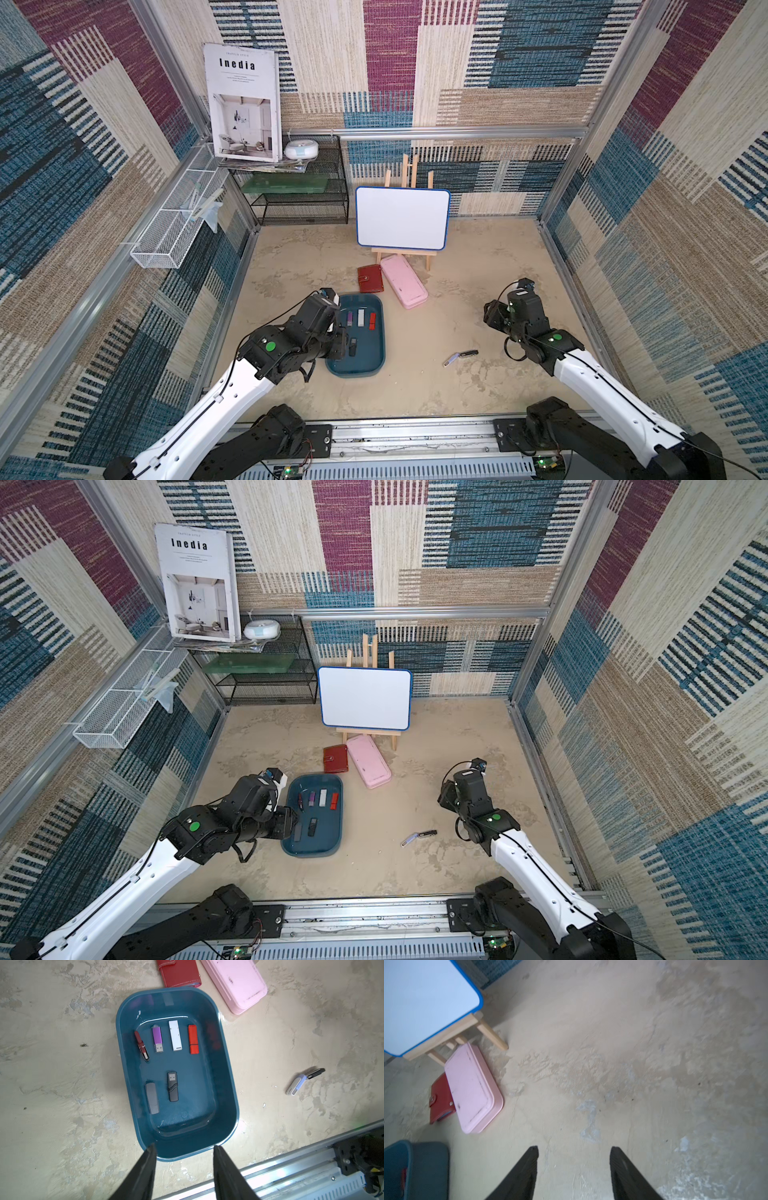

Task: Put the usb flash drive into the storage box
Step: Pick up the USB flash from the center of the board.

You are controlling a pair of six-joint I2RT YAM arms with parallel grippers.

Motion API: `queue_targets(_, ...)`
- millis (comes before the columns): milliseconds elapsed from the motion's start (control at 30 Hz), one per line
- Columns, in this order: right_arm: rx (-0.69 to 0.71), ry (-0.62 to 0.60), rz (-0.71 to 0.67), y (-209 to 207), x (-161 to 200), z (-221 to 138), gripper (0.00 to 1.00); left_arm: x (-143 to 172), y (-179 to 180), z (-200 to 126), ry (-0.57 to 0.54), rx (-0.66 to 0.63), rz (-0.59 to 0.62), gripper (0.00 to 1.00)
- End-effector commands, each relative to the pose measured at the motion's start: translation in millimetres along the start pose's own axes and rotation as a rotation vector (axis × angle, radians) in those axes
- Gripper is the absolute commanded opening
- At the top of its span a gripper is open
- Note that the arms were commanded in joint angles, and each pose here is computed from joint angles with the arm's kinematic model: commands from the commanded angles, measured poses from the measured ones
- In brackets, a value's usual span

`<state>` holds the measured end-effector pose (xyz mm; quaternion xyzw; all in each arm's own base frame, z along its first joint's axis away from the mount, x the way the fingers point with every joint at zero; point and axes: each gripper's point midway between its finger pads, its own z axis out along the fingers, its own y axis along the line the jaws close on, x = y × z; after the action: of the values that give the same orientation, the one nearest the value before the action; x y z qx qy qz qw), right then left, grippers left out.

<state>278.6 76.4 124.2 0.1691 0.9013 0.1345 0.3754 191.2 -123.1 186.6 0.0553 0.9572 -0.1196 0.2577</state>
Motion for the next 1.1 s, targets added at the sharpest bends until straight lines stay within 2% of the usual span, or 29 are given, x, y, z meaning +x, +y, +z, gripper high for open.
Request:
queue_targets(0, -0.049, 0.288, 0.02, 1, 60, -8, 0.59, 0, -9, -3, 0.0, 0.053, 0.023, 0.49)
queue_targets(100, -0.083, 0.4, 0.063, 3, 87, -15, 0.56, -2, -3, -5, -0.032, 0.029, 0.006, 0.49)
queue_targets(267, -0.114, 0.459, 0.09, 13, 109, -28, 0.56, -2, -3, -8, -0.043, 0.039, 0.005, 0.49)
queue_targets(367, -0.118, 0.483, 0.105, 16, 118, -23, 0.56, -2, -3, -10, -0.047, 0.043, 0.003, 0.49)
queue_targets(700, -0.054, 0.471, 0.144, 13, 127, 0, 0.56, -1, -4, -9, -0.045, 0.046, 0.002, 0.5)
queue_targets(1067, 0.042, 0.45, 0.128, 2, 125, 20, 0.54, -1, -2, -11, -0.055, 0.047, -0.003, 0.5)
